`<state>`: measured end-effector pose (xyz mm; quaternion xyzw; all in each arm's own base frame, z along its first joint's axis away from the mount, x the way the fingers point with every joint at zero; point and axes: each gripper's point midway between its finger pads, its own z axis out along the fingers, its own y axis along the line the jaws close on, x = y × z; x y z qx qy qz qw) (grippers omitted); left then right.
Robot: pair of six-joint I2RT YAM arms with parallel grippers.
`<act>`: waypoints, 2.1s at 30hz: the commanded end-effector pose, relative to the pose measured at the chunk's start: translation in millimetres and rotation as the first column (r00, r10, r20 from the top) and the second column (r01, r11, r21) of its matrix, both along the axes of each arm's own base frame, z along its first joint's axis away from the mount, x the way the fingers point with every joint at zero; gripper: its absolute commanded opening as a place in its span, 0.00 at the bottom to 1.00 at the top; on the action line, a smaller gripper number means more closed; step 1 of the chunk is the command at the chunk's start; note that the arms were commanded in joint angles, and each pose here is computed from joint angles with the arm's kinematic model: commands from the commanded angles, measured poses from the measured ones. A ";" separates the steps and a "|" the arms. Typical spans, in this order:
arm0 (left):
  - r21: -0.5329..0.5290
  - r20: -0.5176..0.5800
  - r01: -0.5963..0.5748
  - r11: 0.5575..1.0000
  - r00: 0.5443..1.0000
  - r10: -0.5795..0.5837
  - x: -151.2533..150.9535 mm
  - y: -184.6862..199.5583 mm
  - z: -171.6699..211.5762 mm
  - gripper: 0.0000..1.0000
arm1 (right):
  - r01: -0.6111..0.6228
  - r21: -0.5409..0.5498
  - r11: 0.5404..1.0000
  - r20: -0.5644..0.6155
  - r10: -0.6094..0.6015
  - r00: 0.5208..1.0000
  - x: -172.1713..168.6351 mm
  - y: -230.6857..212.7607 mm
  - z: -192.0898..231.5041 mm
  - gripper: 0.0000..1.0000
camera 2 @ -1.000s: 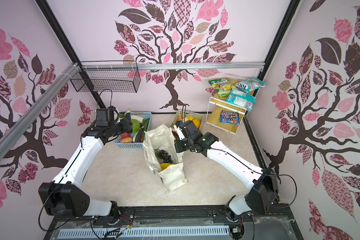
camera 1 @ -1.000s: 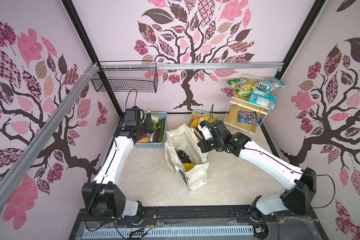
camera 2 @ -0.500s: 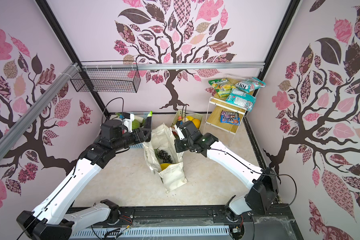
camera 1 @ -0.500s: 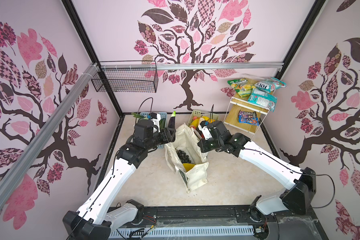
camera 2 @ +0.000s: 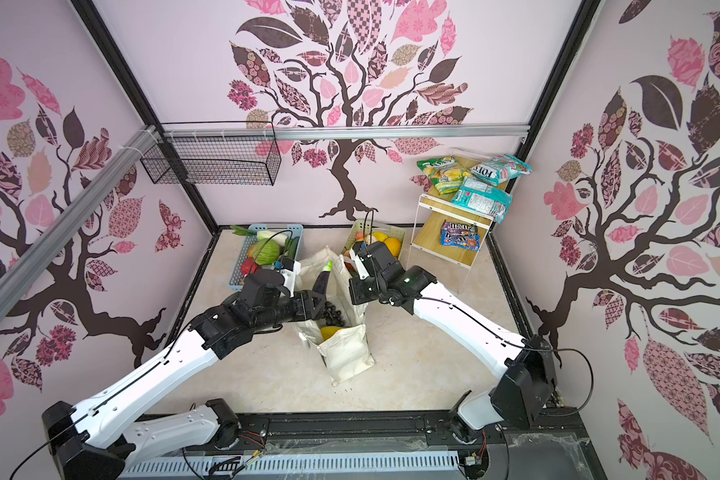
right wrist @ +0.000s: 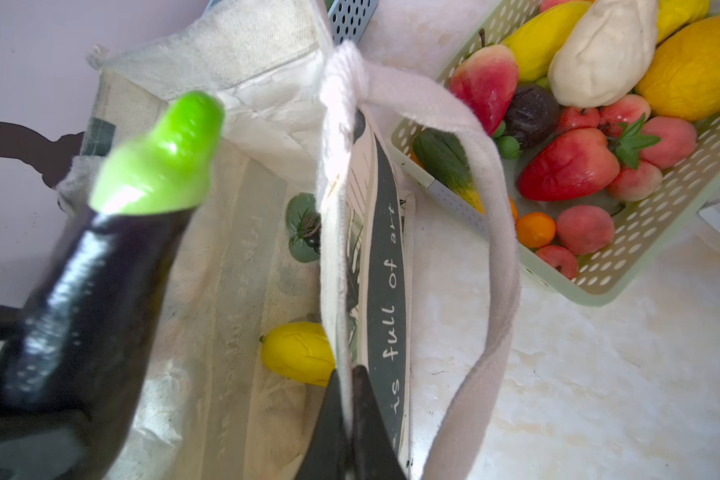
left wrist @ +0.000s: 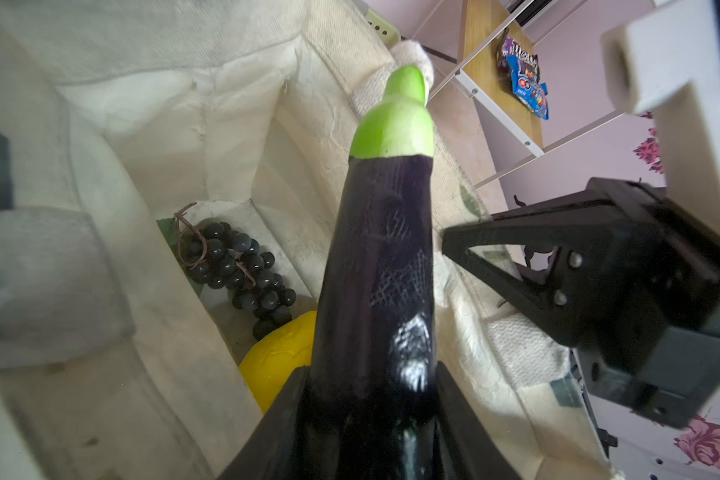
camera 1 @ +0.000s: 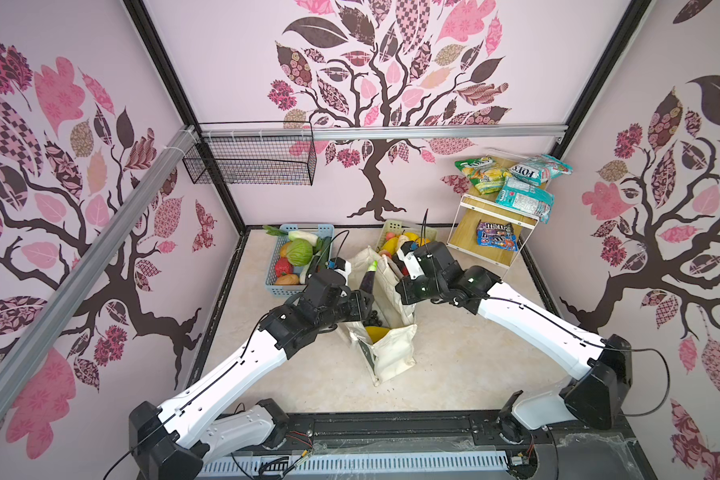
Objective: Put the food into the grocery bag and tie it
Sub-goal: 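Lift the purple eggplant from the blue basket over the bag with the left gripper, then lower the eggplant into the bag and open the left gripper, then move the left gripper back over the blue basket above the green cabbage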
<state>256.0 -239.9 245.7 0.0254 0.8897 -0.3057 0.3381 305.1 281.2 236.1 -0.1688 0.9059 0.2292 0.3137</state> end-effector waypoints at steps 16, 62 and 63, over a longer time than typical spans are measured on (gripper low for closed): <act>0.199 -0.162 -0.080 0.977 0.980 0.113 -3.5 14.6 -93.4 0.44 | 0.019 0.123 0.992 0.050 -0.025 0.998 5.1 10.6 18.1 0.00; 0.153 0.060 -0.145 0.977 0.989 0.137 47.9 41.9 35.0 0.72 | 0.070 0.118 0.991 0.058 -0.077 0.995 1.5 -9.5 9.3 0.00; 0.174 0.077 -0.171 0.970 0.984 0.159 52.1 48.5 38.7 0.72 | 0.068 0.120 0.990 0.060 -0.076 0.995 1.4 -9.2 10.5 0.00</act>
